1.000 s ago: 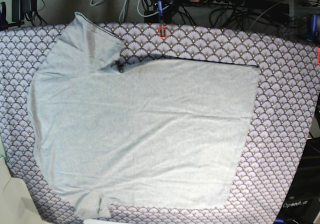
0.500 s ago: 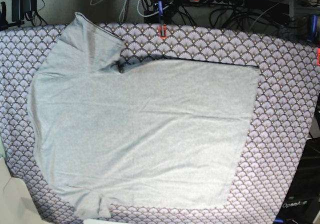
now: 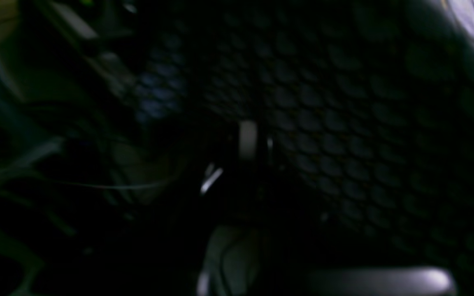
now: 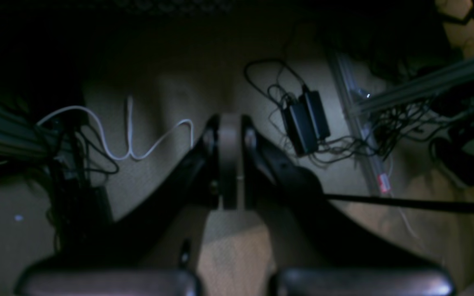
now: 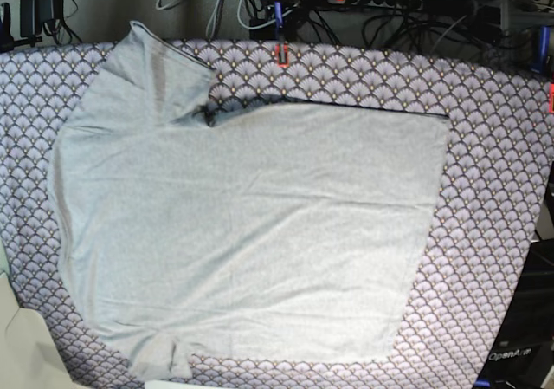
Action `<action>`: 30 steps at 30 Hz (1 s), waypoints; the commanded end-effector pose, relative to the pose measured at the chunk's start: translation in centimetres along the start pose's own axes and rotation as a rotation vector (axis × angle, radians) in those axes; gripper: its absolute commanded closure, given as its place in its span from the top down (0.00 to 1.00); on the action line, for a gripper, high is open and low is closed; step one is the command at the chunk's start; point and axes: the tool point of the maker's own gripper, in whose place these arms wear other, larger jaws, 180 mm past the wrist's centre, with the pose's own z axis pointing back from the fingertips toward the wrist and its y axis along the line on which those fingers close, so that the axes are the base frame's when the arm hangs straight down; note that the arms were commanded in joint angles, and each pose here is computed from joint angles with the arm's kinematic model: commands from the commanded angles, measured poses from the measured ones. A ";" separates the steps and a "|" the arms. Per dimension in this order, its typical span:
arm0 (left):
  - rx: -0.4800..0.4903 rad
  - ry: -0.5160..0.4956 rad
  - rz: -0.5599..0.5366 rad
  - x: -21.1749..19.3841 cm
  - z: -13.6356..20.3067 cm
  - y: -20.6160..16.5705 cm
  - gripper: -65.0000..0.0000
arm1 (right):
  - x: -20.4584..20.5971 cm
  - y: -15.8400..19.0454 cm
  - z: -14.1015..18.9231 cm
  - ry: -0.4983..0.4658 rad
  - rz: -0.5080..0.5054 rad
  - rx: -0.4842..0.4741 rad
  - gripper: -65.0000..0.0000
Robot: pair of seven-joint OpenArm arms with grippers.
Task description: Fold the T-shirt properly
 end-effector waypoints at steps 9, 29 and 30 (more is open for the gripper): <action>-0.449 0.581 -0.248 -8.5 1.1 -5.5 0.00 | -1.3 -1.9 0.2 0.053 0.003 -0.145 0.00; -0.498 1.067 -1.137 -14.6 2.2 0.6 0.00 | 5.3 1.8 -11.0 -0.142 -0.147 -0.209 0.00; -0.495 1.071 -1.141 -14.9 2.3 0.4 0.00 | 5.4 2.0 -11.3 -0.138 -0.152 -0.206 0.00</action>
